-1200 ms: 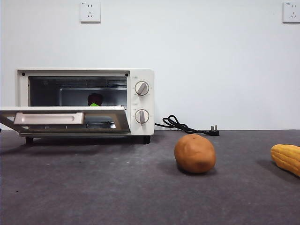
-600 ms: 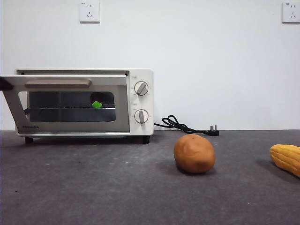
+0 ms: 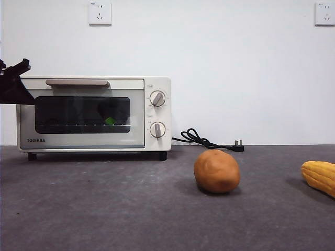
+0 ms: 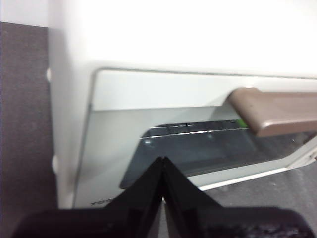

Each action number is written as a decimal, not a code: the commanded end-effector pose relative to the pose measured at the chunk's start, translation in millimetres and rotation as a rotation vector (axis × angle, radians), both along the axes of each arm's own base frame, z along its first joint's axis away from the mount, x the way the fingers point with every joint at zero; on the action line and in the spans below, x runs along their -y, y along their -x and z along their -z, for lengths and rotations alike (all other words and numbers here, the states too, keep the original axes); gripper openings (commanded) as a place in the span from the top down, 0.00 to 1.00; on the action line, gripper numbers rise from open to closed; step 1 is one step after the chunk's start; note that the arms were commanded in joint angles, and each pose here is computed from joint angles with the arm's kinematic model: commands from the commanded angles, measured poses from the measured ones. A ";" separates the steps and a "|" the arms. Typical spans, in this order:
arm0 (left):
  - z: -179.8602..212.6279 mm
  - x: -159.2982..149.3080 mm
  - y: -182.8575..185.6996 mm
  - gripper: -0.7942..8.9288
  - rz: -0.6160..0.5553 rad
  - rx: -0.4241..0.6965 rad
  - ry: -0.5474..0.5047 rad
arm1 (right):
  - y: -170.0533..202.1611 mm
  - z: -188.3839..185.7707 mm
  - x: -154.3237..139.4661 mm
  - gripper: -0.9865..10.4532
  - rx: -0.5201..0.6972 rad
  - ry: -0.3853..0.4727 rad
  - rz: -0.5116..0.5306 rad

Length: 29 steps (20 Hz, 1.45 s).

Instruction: Take the eggplant from the table,put the eggplant in the oven

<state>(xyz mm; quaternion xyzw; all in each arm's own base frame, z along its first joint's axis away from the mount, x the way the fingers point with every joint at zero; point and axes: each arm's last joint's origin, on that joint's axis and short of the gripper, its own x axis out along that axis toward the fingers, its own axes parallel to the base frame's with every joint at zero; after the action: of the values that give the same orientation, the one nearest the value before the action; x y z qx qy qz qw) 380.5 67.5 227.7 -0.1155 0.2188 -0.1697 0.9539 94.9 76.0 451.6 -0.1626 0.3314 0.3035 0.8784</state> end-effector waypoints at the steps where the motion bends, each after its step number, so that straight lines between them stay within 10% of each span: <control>1: 1.6 4.9 -0.8 0.92 0.014 -0.013 0.001 | 0.3 3.5 0.2 0.92 -0.029 0.012 0.009; 9: -47.0 21.2 35.0 0.92 -0.032 -0.051 -0.048 | 0.2 3.5 0.3 0.92 -0.027 0.014 0.013; 29: -162.0 68.7 257.2 0.92 -0.062 0.015 -0.199 | 0.2 3.5 0.4 0.91 -0.027 0.014 0.013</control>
<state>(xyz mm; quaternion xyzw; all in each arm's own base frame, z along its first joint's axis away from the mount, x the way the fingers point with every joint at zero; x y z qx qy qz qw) 123.5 -0.8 388.8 -0.0376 0.2282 -0.1150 0.9661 94.9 75.9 451.6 -0.1616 0.3318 0.3012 0.8792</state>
